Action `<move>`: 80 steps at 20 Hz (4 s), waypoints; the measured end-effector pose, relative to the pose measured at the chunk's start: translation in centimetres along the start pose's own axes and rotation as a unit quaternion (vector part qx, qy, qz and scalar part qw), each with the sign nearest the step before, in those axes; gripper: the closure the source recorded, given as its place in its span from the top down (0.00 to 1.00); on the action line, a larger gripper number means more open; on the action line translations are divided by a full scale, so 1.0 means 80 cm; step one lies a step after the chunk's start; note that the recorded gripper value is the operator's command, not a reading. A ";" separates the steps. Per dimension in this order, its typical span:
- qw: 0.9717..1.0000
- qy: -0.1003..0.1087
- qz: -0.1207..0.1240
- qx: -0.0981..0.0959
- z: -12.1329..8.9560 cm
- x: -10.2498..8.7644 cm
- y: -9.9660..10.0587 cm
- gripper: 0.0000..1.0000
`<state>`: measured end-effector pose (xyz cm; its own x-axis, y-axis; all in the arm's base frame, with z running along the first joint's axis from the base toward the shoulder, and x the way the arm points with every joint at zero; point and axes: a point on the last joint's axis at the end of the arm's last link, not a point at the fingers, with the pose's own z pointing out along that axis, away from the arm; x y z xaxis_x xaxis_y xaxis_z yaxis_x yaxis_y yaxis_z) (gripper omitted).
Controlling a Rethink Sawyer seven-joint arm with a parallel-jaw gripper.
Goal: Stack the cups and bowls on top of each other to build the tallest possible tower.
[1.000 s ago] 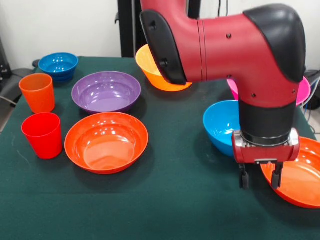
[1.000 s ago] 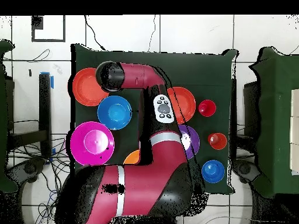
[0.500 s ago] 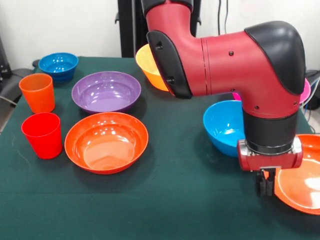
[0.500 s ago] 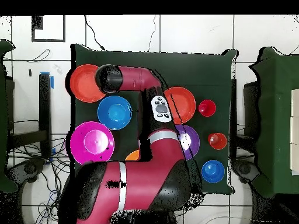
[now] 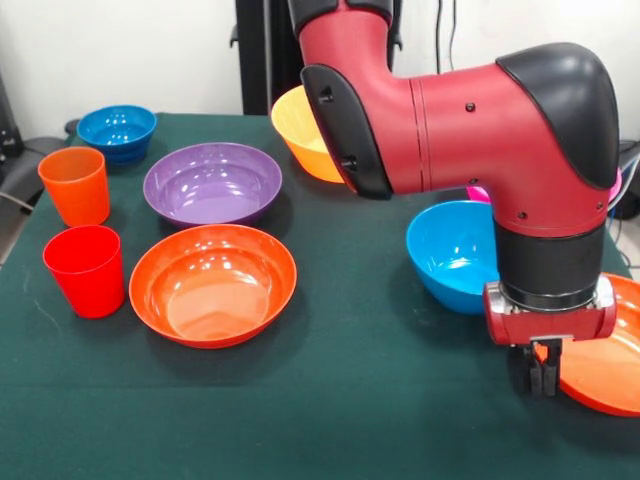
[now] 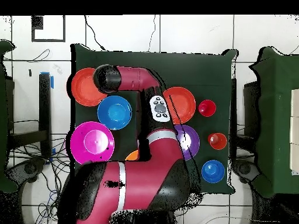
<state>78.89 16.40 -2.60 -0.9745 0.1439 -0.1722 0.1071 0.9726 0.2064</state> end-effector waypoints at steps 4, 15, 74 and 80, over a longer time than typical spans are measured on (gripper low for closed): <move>1.000 -0.002 -0.005 0.000 -0.003 0.000 0.009 0.00; 0.998 -0.039 -0.049 0.020 -0.086 -0.019 0.063 0.00; 0.998 -0.049 -0.002 0.044 -0.108 -0.052 -0.029 1.00; 0.999 -0.030 0.001 0.030 -0.077 -0.034 -0.022 1.00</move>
<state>80.15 13.18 3.42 -0.9609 0.1553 -0.2291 0.1228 0.9811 0.1495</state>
